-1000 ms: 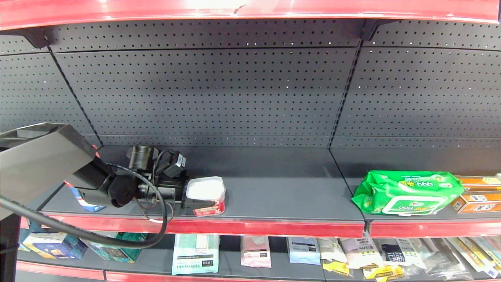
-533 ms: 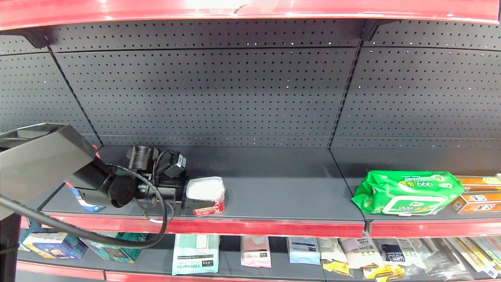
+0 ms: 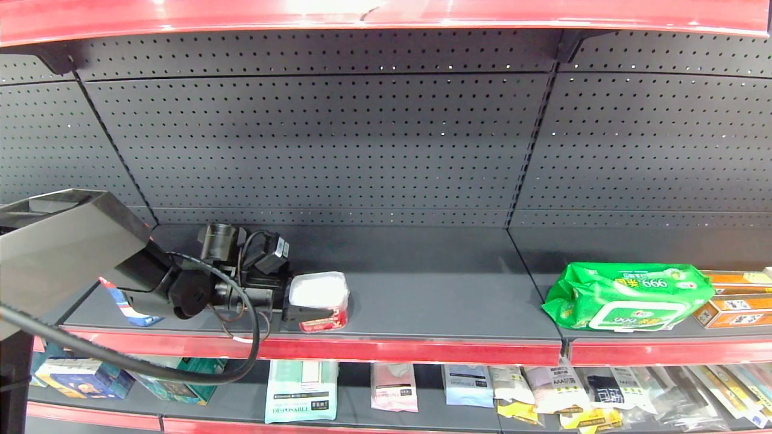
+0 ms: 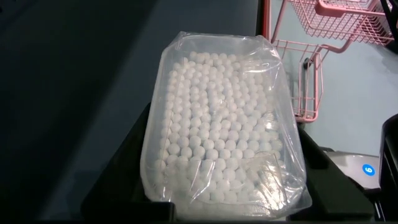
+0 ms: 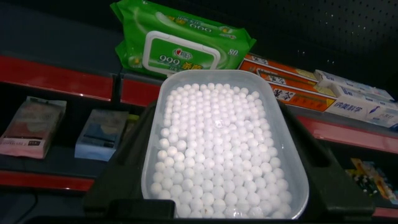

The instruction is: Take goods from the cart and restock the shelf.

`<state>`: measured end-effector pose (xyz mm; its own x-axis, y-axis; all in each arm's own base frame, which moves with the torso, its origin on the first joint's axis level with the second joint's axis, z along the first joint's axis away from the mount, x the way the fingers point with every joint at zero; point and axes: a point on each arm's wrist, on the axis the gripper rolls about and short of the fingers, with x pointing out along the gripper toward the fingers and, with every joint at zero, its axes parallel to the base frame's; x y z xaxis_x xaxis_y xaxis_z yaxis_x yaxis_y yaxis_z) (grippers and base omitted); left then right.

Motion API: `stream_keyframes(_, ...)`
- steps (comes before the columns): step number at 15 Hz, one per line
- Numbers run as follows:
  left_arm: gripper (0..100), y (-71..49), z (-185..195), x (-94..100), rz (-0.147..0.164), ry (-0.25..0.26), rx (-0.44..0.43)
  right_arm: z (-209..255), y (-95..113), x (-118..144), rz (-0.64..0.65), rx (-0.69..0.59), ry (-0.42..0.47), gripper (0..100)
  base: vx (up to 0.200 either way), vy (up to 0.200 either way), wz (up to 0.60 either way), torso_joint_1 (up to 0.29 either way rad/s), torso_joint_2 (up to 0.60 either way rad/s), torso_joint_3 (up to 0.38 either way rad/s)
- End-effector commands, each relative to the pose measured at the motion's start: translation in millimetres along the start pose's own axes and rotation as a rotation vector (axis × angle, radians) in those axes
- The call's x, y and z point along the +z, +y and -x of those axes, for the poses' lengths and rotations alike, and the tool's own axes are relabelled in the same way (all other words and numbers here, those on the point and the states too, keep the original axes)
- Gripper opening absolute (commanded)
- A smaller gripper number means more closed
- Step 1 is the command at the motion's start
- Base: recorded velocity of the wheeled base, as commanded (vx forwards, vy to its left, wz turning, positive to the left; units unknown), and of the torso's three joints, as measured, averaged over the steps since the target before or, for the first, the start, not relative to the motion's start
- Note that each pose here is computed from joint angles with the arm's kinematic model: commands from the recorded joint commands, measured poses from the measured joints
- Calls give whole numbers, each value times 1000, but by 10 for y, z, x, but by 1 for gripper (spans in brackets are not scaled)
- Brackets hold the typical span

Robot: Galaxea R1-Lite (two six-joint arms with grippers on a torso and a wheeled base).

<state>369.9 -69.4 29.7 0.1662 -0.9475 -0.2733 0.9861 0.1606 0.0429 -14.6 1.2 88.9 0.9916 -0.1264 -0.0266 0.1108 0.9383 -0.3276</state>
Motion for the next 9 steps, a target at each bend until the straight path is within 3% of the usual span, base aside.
stream_keyframes(1,0,-10,-4,-6,4,1,-3,0,0,0,1,-1,0,0,0,0,0,0,0,0)
stream_keyframes(9,0,-21,-5,-22,5,4,-3,0,0,0,2,-2,0,0,0,0,0,0,0,0)
